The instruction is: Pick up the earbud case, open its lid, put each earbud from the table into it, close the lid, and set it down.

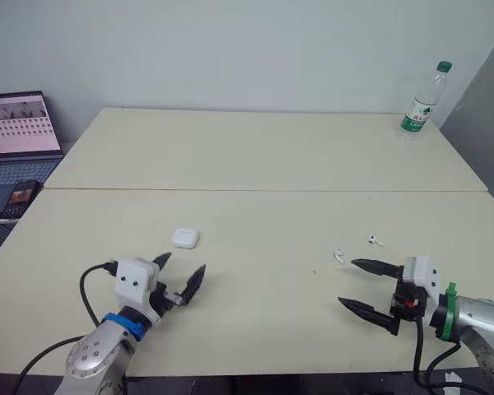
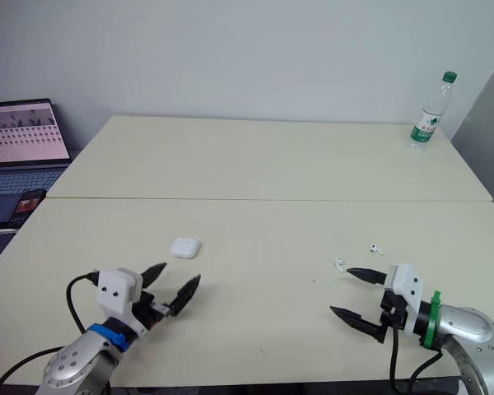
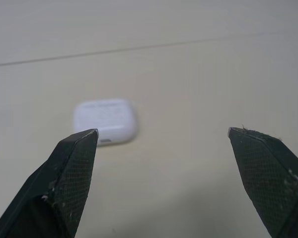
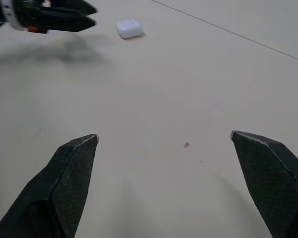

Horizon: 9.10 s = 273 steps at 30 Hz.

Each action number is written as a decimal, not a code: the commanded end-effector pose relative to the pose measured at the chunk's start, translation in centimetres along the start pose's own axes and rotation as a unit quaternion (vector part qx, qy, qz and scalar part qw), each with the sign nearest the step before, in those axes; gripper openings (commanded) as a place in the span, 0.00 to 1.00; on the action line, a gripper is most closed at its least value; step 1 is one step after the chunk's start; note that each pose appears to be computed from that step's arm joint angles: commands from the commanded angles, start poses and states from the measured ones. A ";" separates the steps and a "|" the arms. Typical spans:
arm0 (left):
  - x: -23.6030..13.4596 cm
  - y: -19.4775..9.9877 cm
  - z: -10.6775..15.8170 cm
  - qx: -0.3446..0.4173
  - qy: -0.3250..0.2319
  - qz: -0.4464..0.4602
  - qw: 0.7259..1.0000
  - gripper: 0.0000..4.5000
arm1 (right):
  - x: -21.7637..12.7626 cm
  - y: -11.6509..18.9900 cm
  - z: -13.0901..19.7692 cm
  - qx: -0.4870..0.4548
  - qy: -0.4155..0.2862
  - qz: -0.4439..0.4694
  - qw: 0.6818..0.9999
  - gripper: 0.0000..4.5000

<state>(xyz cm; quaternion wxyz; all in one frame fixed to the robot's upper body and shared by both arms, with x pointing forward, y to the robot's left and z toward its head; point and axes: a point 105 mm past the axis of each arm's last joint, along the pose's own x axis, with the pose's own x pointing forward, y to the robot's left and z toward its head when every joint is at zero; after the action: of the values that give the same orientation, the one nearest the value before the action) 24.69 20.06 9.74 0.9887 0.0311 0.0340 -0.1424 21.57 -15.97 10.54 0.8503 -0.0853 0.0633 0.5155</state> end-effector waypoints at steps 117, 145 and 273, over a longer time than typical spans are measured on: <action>3.7 -9.3 9.9 -0.212 0.051 -0.577 0.787 0.99 | 6.3 -2.5 10.8 0.299 -0.088 0.066 0.948 0.16; 3.2 -11.6 10.0 -0.202 0.091 -0.658 0.720 0.99 | 6.7 1.0 11.3 0.203 -0.073 0.171 0.961 0.16; 8.1 -9.9 5.5 0.034 -0.160 -0.324 0.932 0.18 | -5.4 -2.9 -1.6 -0.176 0.351 0.171 0.904 0.09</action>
<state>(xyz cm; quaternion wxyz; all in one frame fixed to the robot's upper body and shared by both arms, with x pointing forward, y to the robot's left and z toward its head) 30.36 8.37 12.90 0.8856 0.0217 -0.0951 -0.4540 21.81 -21.56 9.97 0.6836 -0.3602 0.2888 0.5653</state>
